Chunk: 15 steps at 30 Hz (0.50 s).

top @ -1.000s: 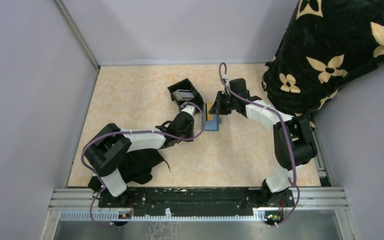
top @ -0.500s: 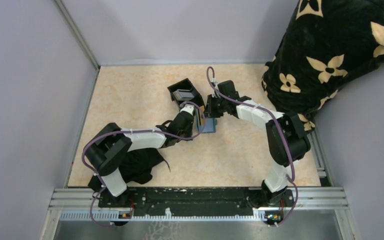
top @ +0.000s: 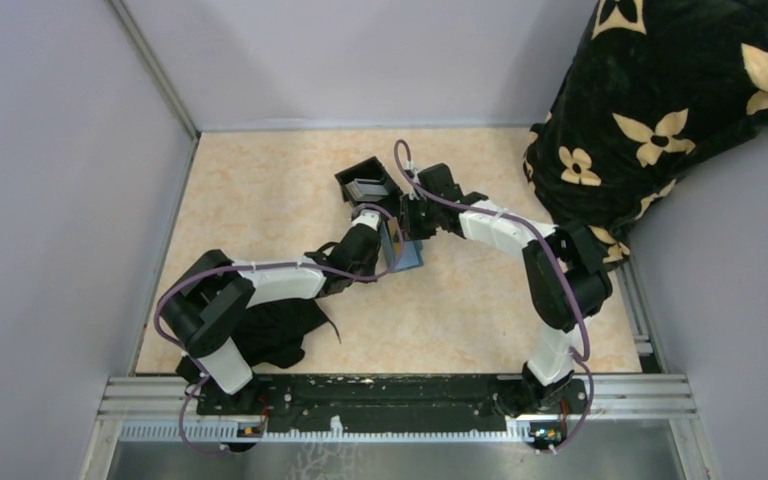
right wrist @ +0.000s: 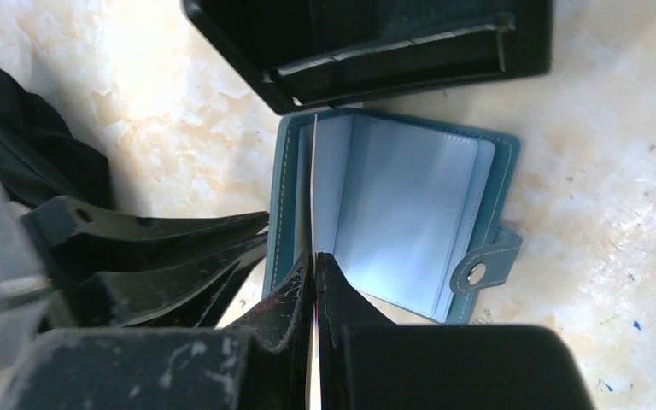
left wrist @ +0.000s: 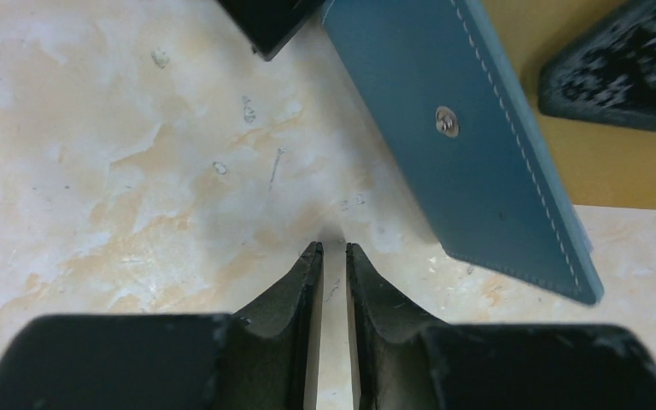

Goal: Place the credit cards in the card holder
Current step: Open the card holder at the center of the board.

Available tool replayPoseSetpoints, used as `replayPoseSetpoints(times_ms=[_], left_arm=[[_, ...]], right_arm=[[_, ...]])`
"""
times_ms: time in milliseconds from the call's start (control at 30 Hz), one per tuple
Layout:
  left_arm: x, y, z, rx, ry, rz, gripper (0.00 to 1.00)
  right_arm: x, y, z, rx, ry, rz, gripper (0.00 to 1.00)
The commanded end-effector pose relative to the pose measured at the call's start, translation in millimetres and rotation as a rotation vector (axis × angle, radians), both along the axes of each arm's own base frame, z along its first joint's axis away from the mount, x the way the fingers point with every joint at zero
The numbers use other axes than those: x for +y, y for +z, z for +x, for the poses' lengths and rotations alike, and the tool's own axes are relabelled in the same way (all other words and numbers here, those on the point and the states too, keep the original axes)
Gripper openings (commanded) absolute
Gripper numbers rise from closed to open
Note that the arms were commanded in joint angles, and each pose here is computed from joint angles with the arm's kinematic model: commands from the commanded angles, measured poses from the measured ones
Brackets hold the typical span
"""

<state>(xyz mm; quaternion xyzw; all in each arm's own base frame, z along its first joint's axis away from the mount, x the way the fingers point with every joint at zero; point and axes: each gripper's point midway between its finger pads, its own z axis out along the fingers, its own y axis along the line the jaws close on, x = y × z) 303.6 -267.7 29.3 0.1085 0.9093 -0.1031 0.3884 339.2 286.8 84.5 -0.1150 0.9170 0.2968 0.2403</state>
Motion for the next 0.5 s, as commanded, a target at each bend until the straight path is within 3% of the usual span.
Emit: replayPoseSetpoints(times_ms=[0,467], left_arm=[[14,0,2,-0.005,0.034,0.021,0.22],[45,-7,5,0.028,0.124,0.002,0.26]], right_arm=[[22,40,14,-0.114,0.034,0.033,0.0],[51,35,-7,-0.102,0.11,0.024,0.0]])
